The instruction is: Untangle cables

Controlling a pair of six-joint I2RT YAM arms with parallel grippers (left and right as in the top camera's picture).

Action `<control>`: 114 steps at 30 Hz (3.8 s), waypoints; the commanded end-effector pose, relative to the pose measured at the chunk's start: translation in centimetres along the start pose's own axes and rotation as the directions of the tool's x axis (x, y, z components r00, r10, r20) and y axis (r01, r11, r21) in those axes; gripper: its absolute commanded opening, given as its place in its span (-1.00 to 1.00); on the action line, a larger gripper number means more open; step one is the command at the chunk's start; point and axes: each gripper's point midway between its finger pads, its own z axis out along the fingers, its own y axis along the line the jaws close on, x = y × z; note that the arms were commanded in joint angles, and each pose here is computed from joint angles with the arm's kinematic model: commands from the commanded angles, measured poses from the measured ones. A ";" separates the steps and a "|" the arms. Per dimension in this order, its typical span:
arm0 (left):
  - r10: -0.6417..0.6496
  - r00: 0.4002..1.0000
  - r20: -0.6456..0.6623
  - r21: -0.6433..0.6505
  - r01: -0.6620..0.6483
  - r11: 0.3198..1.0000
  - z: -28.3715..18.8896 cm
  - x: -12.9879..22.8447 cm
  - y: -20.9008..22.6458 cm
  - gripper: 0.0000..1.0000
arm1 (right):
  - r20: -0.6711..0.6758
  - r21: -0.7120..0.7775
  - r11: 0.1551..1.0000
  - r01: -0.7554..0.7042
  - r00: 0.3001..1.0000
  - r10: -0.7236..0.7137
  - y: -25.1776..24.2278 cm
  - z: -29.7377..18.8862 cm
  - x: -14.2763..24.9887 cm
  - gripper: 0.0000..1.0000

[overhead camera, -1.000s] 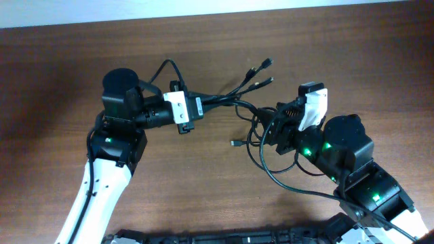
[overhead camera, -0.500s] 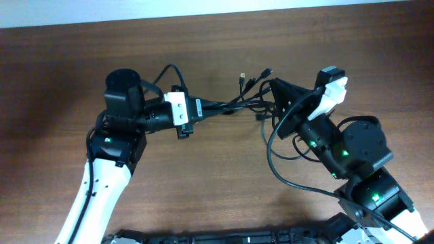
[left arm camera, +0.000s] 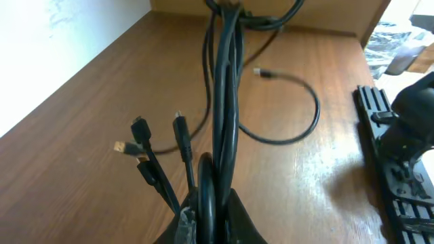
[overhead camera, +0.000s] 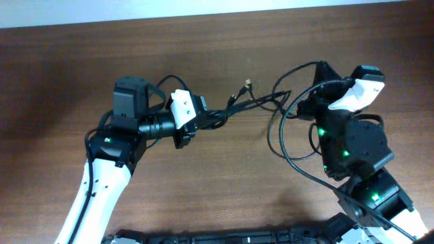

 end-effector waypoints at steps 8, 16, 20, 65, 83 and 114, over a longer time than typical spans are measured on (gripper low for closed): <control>0.021 0.985 0.172 -0.030 -0.017 0.999 -5.1 -1.7 2.7 -1.00 | -0.185 0.297 0.924 0.240 0.964 -0.191 -6.7 -1.7 3.6 -0.92; 0.047 0.969 0.241 -0.083 -0.027 0.996 -8.2 -2.4 4.5 -1.00 | -0.287 0.299 0.896 0.329 0.926 -0.244 -7.8 -2.5 5.6 -0.92; -0.022 0.961 0.276 -0.175 0.073 0.982 -11.2 -2.7 7.2 -1.00 | -0.334 0.298 0.883 0.364 0.906 -0.260 -8.4 -2.9 6.5 -0.92; -0.080 0.773 0.630 0.000 0.102 0.995 -13.5 -18.0 2.8 -1.00 | -0.134 -0.931 0.335 0.147 0.716 -0.685 13.2 -3.2 21.1 -0.67; -0.284 0.864 0.416 -0.086 0.348 0.934 -8.8 -8.6 7.7 -1.00 | 0.035 -0.884 0.417 0.211 0.920 -0.391 14.9 -7.4 6.7 -0.92; -0.102 0.934 0.342 0.268 0.007 0.963 -6.3 -8.2 -1.1 -1.00 | 0.191 -0.340 0.688 0.641 0.763 -0.617 8.0 1.4 2.1 -0.92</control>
